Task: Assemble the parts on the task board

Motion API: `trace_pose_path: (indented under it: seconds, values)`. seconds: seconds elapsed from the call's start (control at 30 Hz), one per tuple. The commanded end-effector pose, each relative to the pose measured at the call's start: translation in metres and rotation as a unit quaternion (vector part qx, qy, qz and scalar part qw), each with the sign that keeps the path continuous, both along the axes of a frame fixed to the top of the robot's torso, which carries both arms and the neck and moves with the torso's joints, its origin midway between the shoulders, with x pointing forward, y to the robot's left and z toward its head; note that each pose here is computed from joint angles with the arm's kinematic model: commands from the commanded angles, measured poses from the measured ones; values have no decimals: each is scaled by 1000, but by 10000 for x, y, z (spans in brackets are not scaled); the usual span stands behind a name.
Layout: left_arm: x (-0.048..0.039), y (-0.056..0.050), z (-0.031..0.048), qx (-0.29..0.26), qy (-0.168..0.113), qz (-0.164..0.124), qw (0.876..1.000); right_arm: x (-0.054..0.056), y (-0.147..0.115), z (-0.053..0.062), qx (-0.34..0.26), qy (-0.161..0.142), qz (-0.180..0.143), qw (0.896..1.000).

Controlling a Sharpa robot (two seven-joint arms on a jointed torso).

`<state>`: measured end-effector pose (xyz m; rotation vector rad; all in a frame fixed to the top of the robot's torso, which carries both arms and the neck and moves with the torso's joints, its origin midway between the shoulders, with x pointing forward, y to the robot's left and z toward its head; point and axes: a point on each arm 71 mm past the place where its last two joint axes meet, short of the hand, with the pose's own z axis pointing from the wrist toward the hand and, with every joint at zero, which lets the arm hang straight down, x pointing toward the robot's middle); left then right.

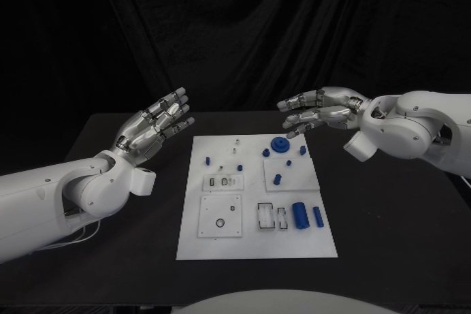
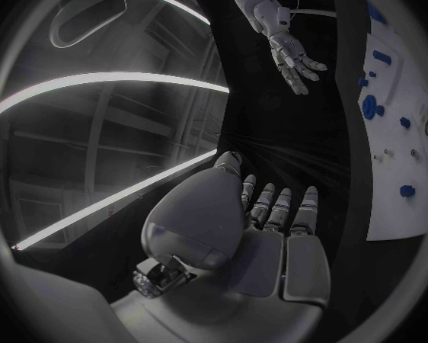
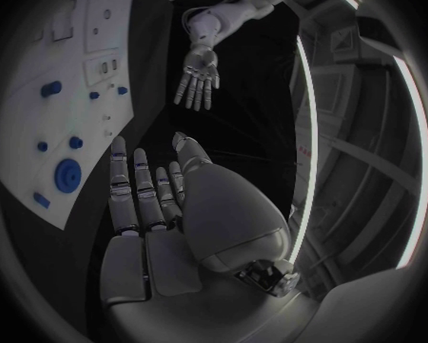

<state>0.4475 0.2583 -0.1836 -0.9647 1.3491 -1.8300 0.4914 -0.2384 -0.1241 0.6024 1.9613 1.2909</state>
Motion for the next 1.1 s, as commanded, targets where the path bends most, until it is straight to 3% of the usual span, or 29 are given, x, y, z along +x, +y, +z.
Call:
trace_pose_path:
  seconds: [0.03, 0.1, 0.2, 0.23, 0.33, 0.4, 0.43, 0.6, 0.7, 0.8, 1.1]
  values:
    - [-42, 12, 130, -34, -57, 3, 998, 56, 13, 19, -197, -120, 29, 973]
    - [-73, 20, 155, -33, -62, 0, 998, 91, 64, 62, -259, -180, 37, 948]
    - [-118, 34, 184, -31, -66, -3, 997, 130, 158, 129, -340, -271, 47, 899]
    - [-122, 36, 187, -30, -66, -3, 997, 133, 171, 136, -349, -281, 48, 893]
    - [-141, 44, 198, -30, -68, -5, 997, 153, 265, 175, -396, -343, 56, 850]
    - [-145, 48, 200, -30, -68, -6, 997, 161, 313, 179, -414, -366, 59, 831]
    - [-146, 49, 201, -30, -68, -6, 997, 164, 347, 169, -427, -383, 60, 817]
    - [-139, 44, 200, -30, -69, -8, 997, 174, 430, 106, -460, -430, 68, 774]
    - [-131, 43, 197, -30, -69, -9, 997, 172, 458, 59, -471, -443, 74, 759]
    - [-123, 45, 193, -29, -68, -9, 997, 167, 478, 19, -476, -449, 79, 752]
    - [-112, 41, 185, -29, -66, -11, 997, 140, 474, -79, -482, -447, 94, 748]
